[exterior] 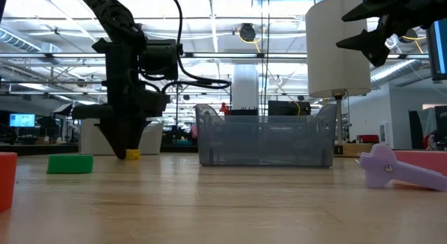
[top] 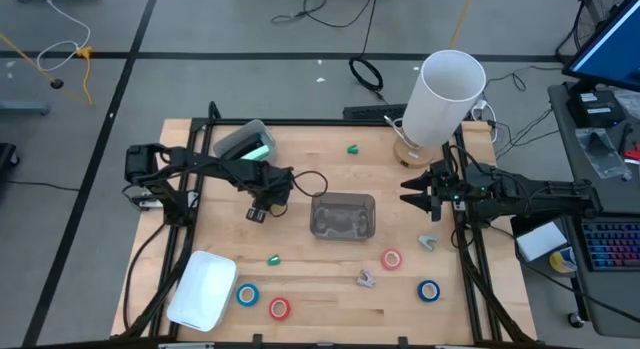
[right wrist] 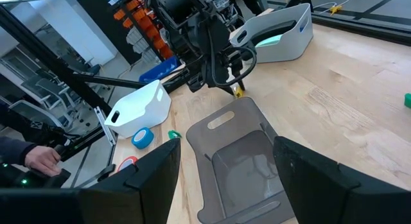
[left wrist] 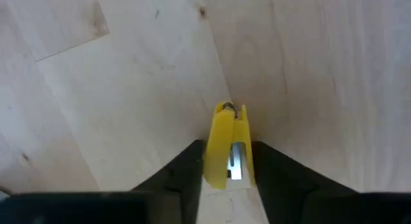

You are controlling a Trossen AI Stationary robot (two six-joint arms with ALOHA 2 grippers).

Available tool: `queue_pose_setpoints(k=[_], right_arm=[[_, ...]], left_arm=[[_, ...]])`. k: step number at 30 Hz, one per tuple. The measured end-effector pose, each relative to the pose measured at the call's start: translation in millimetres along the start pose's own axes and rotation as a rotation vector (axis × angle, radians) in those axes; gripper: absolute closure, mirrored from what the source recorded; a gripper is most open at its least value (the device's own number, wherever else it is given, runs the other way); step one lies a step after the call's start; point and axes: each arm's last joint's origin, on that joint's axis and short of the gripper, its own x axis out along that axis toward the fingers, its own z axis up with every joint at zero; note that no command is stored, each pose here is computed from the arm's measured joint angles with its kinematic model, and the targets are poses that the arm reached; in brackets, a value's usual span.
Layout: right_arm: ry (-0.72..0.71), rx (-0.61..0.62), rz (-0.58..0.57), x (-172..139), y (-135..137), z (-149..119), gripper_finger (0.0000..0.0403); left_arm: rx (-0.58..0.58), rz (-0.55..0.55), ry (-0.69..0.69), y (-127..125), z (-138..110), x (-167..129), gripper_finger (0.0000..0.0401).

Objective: Pick and place Stapler, Stapler remover, tape
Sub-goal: Put the yellow stapler into the gray bin

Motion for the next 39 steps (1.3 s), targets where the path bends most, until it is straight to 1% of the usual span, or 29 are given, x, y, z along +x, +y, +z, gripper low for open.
queue_pose_setpoints(k=[3, 6, 10, 12, 14, 16, 19, 22, 26, 30, 33, 35, 37, 39], right_arm=[[0.0, 0.0, 0.0, 0.0, 0.0, 0.1, 0.0161], [0.0, 0.0, 0.0, 0.0, 0.0, 0.0, 0.0161], [0.0, 0.0, 0.0, 0.0, 0.0, 0.1, 0.0161], [0.0, 0.0, 0.0, 0.0, 0.0, 0.0, 0.0161], [0.0, 0.0, 0.0, 0.0, 0.0, 0.0, 0.0161], [0.0, 0.0, 0.0, 0.0, 0.0, 0.1, 0.0161], [0.0, 0.0, 0.0, 0.0, 0.0, 0.0, 0.0161], [0.0, 0.0, -0.001, 0.0, 0.0, 0.0, 0.0161], [0.0, 0.0, 0.0, 0.0, 0.0, 0.0, 0.0161], [0.0, 0.0, 0.0, 0.0, 0.0, 0.1, 0.0161], [0.0, -0.001, 0.0, 0.1, 0.0, 0.0, 0.0161], [0.0, -0.001, 0.0, 0.1, 0.0, 0.0, 0.0161], [0.0, -0.001, 0.0, 0.0, 0.0, 0.1, 0.0161], [0.0, -0.001, 0.0, 0.0, 0.0, 0.1, 0.0161]], left_arm=[[-0.025, 0.004, -0.003, 0.7, 0.7, -0.6, 0.0312], [-0.047, 0.003, -0.003, 2.5, 3.2, -3.7, 0.034], [-0.058, -0.004, -0.003, 9.3, 11.2, -14.5, 0.0343], [-0.062, 0.014, -0.009, 15.3, 17.5, -26.5, 0.0334], [-0.068, 0.049, 0.006, 22.9, 23.0, -40.0, 0.0321], [-0.078, 0.11, 0.029, 31.8, 27.9, -55.5, 0.0315], [-0.102, 0.213, 0.052, 48.4, 32.5, -79.4, 0.0322], [-0.157, 0.281, 0.064, 67.9, 29.5, -98.7, 0.0336], [-0.287, 0.315, 0.078, 93.9, 11.1, -111.6, 0.0335], [-0.457, 0.333, 0.096, 118.5, -19.2, -116.5, 0.0323], [-0.59, 0.324, 0.106, 135.7, -44.1, -115.9, 0.0328], [-0.658, 0.309, 0.101, 146.1, -59.0, -115.6, 0.0332], [-0.682, 0.299, 0.087, 155.2, -71.5, -115.5, 0.0333], [-0.656, 0.305, 0.072, 162.8, -79.7, -115.9, 0.0329]])
